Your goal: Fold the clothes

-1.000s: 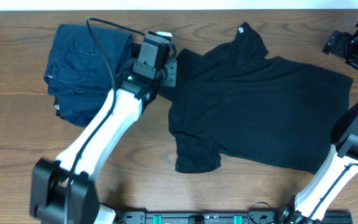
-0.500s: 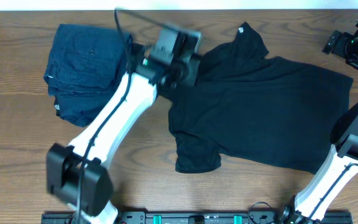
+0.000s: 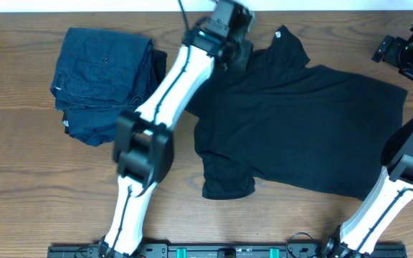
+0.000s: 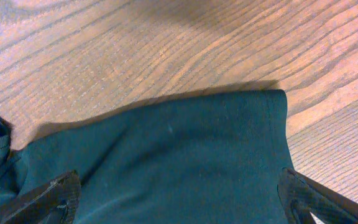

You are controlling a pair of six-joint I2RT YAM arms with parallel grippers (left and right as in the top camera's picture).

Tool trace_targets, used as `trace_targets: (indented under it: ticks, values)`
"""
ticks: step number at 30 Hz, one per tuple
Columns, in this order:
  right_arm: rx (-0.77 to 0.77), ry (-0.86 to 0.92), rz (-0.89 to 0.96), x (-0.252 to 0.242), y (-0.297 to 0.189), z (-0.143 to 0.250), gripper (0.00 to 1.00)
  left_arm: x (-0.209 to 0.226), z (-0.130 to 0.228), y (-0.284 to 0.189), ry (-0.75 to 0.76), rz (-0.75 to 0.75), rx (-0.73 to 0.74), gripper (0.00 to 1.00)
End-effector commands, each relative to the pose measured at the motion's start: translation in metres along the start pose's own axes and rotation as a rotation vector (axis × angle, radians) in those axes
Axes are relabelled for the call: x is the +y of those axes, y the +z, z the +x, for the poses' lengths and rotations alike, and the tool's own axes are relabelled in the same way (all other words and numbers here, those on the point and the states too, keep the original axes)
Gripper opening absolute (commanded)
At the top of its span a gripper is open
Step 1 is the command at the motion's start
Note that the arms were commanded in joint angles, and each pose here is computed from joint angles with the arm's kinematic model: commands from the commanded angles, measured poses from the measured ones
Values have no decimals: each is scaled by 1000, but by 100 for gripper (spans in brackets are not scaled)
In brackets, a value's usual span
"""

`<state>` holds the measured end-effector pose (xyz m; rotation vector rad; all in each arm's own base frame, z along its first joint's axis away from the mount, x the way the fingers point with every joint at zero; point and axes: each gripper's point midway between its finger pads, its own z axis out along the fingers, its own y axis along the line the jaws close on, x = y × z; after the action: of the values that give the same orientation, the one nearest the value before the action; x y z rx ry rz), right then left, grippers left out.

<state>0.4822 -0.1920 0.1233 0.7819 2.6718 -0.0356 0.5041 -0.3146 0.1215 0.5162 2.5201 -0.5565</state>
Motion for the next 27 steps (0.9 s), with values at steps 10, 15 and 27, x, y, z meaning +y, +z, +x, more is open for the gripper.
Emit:
trace_targets:
  ticks: [10,15,27]
  values:
    - [-18,0,-8,0,-6,-5,99,-14,35,72,50,31,66,7]
    - [-17,0,-8,0,-6,-4,99,-13,32,77,53,33,48,6]
    - [-17,-1,-8,1,-6,-4,99,-7,34,96,51,27,28,7]
